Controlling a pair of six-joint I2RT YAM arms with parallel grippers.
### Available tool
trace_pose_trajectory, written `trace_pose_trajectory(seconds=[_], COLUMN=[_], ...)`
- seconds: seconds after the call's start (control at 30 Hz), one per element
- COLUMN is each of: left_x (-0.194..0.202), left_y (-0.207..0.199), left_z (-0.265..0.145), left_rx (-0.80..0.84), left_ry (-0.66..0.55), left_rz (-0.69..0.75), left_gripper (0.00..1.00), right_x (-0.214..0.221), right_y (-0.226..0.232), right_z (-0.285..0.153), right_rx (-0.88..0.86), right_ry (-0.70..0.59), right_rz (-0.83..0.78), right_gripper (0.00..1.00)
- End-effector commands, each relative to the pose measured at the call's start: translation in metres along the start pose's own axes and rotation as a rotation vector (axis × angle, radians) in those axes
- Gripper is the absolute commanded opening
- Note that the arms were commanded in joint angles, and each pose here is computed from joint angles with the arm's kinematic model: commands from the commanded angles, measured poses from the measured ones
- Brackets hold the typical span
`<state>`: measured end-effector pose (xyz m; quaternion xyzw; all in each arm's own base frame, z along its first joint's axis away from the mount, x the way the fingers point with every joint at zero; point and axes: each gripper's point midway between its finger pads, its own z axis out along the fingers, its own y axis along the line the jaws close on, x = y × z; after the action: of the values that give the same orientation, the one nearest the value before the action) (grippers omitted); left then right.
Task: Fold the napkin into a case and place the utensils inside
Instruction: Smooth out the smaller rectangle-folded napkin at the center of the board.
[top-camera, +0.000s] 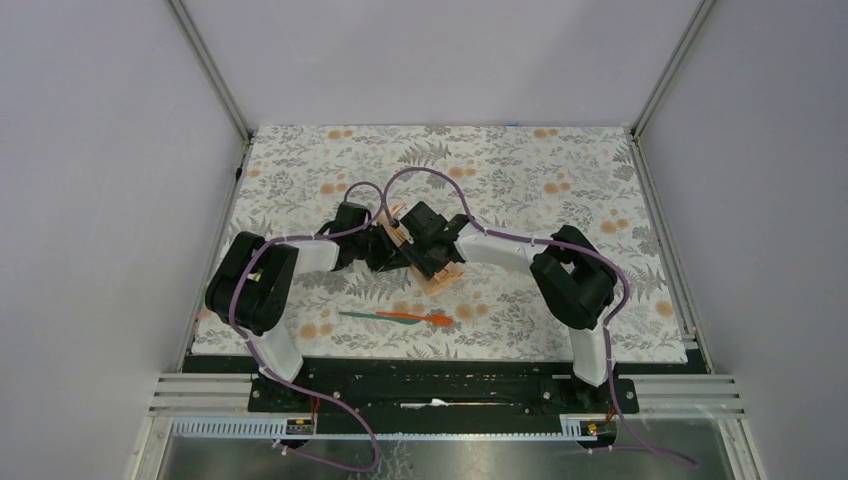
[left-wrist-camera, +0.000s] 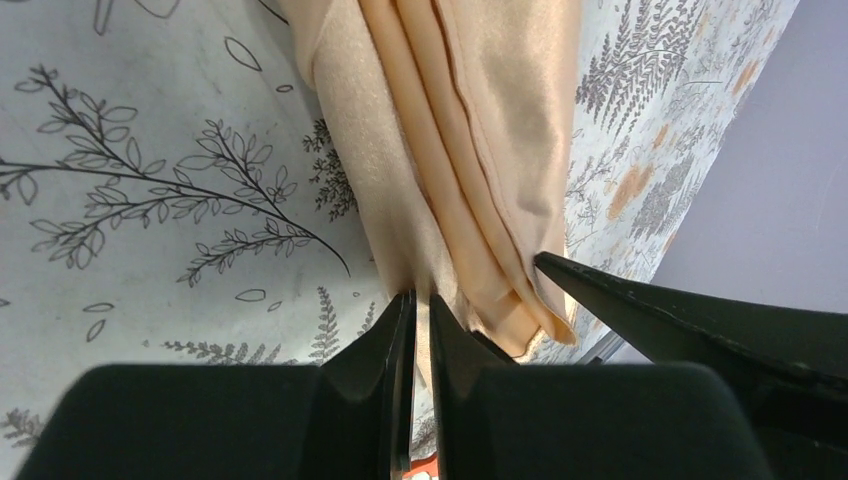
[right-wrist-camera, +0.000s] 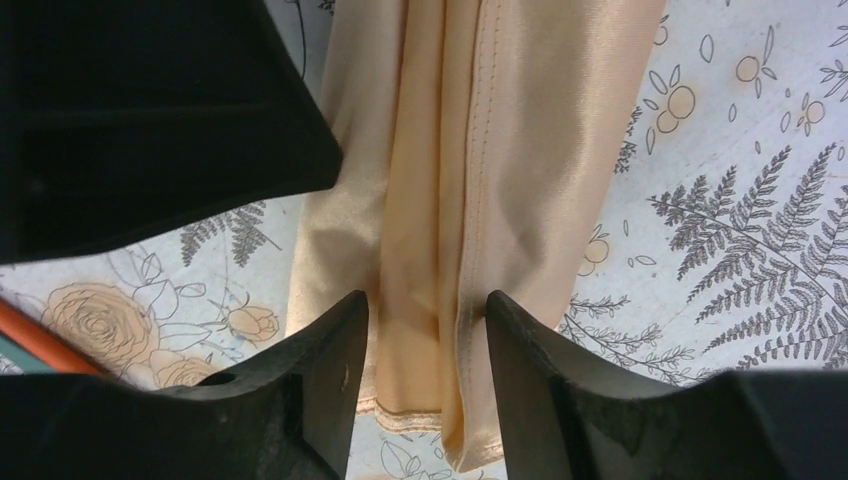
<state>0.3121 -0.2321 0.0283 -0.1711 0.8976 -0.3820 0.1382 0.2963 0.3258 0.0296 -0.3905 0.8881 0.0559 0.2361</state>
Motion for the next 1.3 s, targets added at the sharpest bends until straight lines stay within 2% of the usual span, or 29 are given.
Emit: trace_pose_trajectory(seconds=[0.0,0.17,0.3,0.47,0.53,0.67,0.9,1.1,1.27], left_x=[-0.015,-0.017,-0.019,-0.022,-0.021,-0.016,-0.009,-0.006,-0.007], left_y=[-0.031,-0.038,-0.044,-0.034,-0.029,-0.022,-0.024,-0.028,-0.022], left_z=[-0.015,-0.016,-0.009,0.006,0.011,0.013,0.000,-0.003,0.002], left_rx=[0.058,0.074,0.102,0.076,0.069,0.060,0.066,0.082,0.067], left_ry=[-0.065,-0.065,-0.046,-0.032,-0.024,-0.017,-0.019,-0.006,-0.010], left_rz=[0.072,0.070,0.058,0.043,0.036,0.029,0.042,0.045,0.044], left_gripper=[0.14,0.15,0.17,0.17,0.16,0.16,0.23,0.28,0.20], right_x=[-0.017,-0.015,-0.010,-0.005,-0.003,-0.006,-0.017,-0.027,-0.033], right_y=[-0.006,-0.007,-0.008,-0.007,-0.006,-0.008,-0.014,-0.014,-0.008], right_z=[0.004,0.007,0.011,0.021,0.025,0.021,0.004,-0.010,-0.012], right_rx=[0.059,0.068,0.081,0.076,0.083,0.102,0.128,0.116,0.086], right_ry=[-0.046,-0.048,-0.040,-0.038,-0.036,-0.049,-0.093,-0.128,-0.137], right_rz=[-0.011,-0.005,-0.007,-0.006,-0.008,0.001,0.022,0.061,0.078], right_gripper=[0.51,0.45,0.51,0.51,0.45,0.25,0.01,0.00,0.00])
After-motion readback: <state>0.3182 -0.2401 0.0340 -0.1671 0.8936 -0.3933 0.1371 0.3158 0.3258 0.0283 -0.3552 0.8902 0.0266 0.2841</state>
